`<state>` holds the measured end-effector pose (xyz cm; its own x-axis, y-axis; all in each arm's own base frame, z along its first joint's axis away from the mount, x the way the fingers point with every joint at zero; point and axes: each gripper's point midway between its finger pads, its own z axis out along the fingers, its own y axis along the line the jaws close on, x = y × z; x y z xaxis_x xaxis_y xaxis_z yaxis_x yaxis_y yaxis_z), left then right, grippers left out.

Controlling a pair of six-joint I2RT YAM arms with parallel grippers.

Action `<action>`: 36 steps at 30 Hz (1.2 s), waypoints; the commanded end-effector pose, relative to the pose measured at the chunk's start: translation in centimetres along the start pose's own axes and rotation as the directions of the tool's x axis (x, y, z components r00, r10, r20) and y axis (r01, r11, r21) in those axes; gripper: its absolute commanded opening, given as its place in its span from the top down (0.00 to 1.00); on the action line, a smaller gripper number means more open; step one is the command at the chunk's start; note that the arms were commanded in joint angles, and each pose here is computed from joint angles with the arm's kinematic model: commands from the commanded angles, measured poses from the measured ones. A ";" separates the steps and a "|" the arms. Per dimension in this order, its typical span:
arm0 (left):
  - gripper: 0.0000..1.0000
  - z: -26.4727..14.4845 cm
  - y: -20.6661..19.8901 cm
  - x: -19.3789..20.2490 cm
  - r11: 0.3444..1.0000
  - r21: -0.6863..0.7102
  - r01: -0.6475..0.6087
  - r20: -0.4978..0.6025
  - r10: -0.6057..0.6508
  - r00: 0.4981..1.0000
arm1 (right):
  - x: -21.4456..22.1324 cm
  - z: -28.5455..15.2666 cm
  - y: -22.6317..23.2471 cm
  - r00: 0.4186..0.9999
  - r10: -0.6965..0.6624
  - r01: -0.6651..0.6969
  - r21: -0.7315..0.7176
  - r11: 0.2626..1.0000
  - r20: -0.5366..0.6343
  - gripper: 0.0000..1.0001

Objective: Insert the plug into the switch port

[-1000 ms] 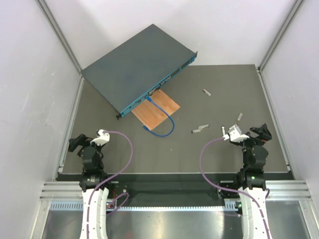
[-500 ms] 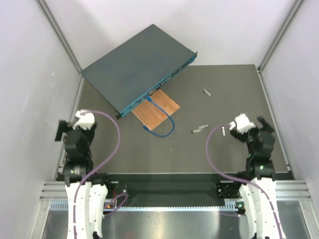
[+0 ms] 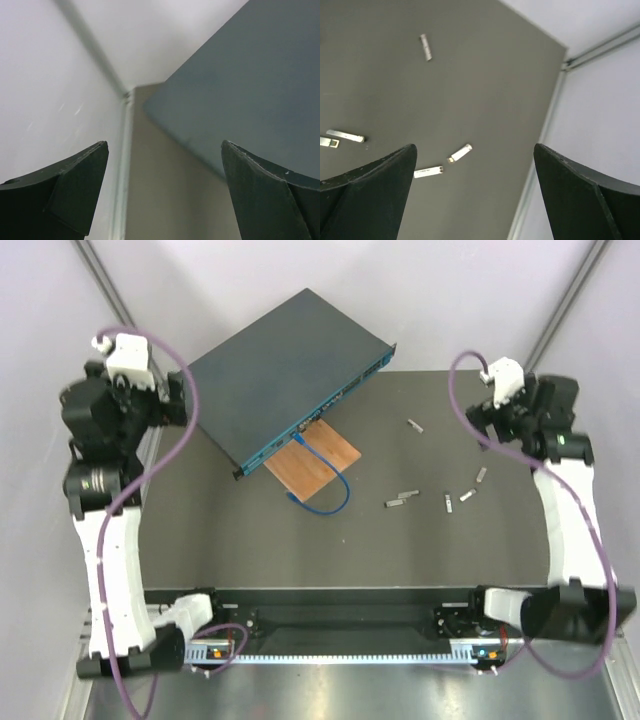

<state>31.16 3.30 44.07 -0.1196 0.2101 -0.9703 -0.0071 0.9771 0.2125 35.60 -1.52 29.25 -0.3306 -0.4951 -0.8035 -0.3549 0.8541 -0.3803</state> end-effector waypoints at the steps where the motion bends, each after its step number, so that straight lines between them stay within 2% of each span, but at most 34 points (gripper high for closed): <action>1: 0.01 0.1 -5.4 -3.4 0.942 0.321 0.100 0.008 -0.109 0.994 | 2.5 2.5 2.7 0.986 0.034 -0.066 -0.188 0.980 -0.166 0.00; 3: 0.01 0.8 -6.4 -4.4 0.913 0.388 0.127 0.015 -0.144 0.989 | 3.3 5.0 2.8 0.970 0.054 -0.110 -0.229 0.967 -0.239 0.00; 5: 0.01 0.8 -7.3 -6.3 0.879 0.448 0.162 0.040 -0.201 0.979 | 2.4 6.9 2.3 0.967 0.083 -0.141 -0.238 0.961 -0.240 0.00; 7: 0.01 1.1 -8.4 -6.7 0.838 0.507 0.202 0.021 -0.247 0.969 | 2.9 10.1 2.9 0.955 0.116 -0.190 -0.265 0.945 -0.273 0.07; 11: 0.02 1.2 -9.6 -7.0 0.788 0.574 0.222 0.014 -0.280 0.960 | 1.4 15.4 3.3 0.960 0.098 -0.170 -0.268 0.948 -0.261 0.20; 12: 0.02 1.4 -9.6 -7.0 0.786 0.576 0.223 0.016 -0.284 0.959 | 2.6 17.2 3.6 0.951 0.104 -0.187 -0.273 0.944 -0.292 0.23; 13: 0.02 1.4 -9.7 -6.9 0.782 0.579 0.232 0.011 -0.291 0.957 | 1.8 18.3 5.5 0.954 0.086 -0.174 -0.298 0.939 -0.287 0.25; 16: 0.03 2.1 -9.9 -6.0 0.776 0.575 0.259 -0.018 -0.305 0.952 | 1.5 21.8 6.9 0.954 0.077 -0.165 -0.293 0.942 -0.290 0.34; 22: 0.03 2.3 -9.7 -5.8 0.782 0.561 0.273 -0.025 -0.313 0.949 | 3.1 26.6 9.2 0.942 0.056 -0.148 -0.257 0.955 -0.331 0.42; 28: 0.03 2.7 -9.7 -5.2 0.785 0.546 0.293 -0.040 -0.325 0.945 | 4.3 29.4 9.5 0.935 0.080 -0.158 -0.203 0.966 -0.346 0.43; 36: 0.04 3.5 -9.7 -4.6 0.781 0.536 0.320 -0.055 -0.346 0.937 | 6.3 31.7 10.7 0.922 0.076 -0.164 -0.205 0.965 -0.378 0.44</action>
<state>35.06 -6.88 44.54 -0.2253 -0.1344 -0.9650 0.4747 0.8498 -0.2292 55.97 8.86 5.09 -0.6866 -0.4588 -0.5639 -0.4814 0.8682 -0.1203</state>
